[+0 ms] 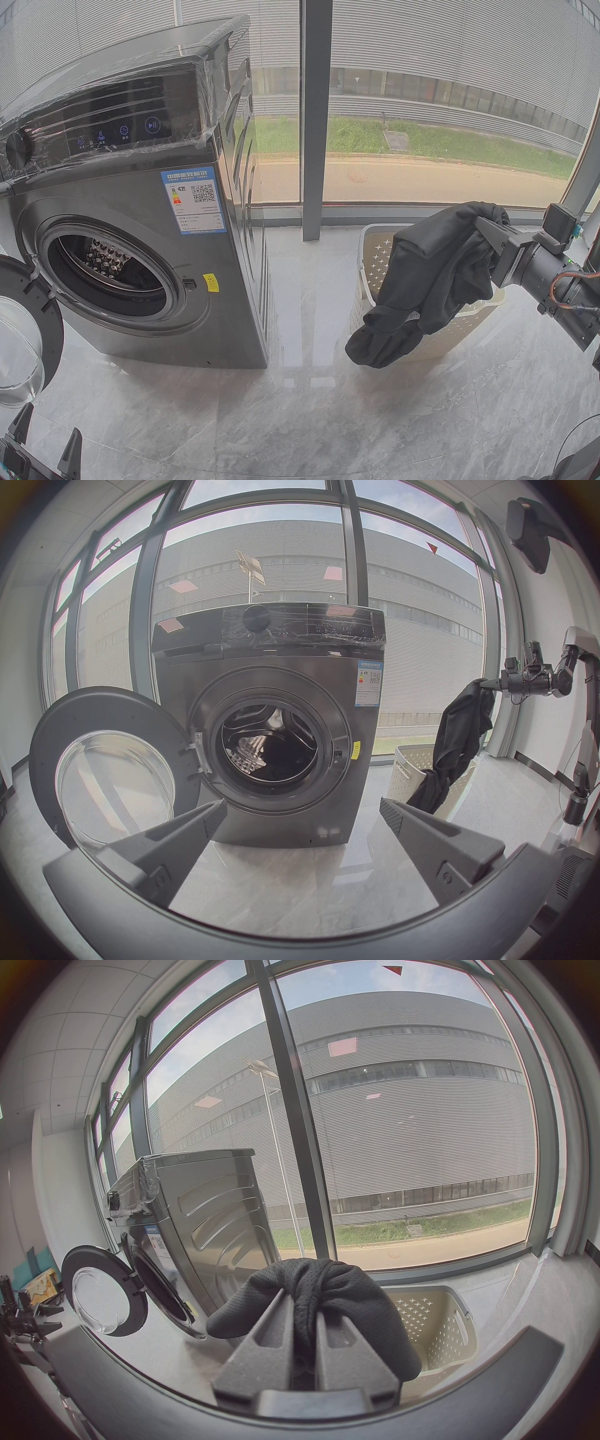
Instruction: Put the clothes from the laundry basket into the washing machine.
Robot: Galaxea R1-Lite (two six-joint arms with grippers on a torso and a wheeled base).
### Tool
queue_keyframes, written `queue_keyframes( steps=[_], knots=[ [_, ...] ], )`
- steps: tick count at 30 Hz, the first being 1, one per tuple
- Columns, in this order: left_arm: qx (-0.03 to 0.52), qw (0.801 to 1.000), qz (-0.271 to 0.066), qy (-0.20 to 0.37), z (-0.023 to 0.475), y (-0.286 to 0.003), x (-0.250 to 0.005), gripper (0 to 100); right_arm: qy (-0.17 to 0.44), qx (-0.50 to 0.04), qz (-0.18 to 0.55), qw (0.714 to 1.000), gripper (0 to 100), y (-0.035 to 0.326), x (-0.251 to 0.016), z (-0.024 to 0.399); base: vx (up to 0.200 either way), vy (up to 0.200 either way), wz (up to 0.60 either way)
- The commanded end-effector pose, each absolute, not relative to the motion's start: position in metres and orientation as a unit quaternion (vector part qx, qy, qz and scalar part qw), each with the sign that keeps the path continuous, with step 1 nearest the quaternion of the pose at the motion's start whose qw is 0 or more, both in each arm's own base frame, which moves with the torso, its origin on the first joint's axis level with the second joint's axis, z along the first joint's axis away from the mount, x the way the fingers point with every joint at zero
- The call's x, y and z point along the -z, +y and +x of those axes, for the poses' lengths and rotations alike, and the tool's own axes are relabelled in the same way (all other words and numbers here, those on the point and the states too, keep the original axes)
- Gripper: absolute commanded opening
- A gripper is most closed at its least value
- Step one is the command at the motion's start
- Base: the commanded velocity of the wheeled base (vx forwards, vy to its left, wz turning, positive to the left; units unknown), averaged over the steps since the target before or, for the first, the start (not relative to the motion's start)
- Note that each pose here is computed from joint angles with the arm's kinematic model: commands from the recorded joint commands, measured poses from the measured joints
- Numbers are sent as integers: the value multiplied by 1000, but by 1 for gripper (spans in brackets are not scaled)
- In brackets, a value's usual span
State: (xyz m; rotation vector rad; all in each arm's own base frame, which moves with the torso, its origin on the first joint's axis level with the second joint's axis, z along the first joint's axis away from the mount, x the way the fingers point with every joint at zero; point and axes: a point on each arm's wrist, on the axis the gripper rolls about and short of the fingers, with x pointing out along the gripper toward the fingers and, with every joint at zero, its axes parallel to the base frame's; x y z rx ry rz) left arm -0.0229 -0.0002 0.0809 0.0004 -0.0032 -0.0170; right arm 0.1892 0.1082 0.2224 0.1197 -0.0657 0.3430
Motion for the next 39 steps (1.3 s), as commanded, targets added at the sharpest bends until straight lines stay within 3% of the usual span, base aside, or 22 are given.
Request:
queue_keyframes(
  steps=[1, 5, 11, 39],
  knots=[
    [8, 1000, 0, 1, -23, 0, -76, 100, -32, -172, 59, 983, 0, 108, -222, 188, -200, 0, 0],
    [8, 1000, 0, -1, -23, 0, -77, 100, -31, -171, 59, 983, 0, 108, -221, 188, -200, 0, 0],
    [8, 1000, 2, -1, -23, 0, -77, 100, -27, -171, 58, 983, 0, 107, -219, 188, 0, 0, 0],
    [6, 1000, -5, -1, -23, 0, -77, 100, -18, -182, 56, 982, 0, 111, -214, 185, 0, 200, 0]
  ],
)
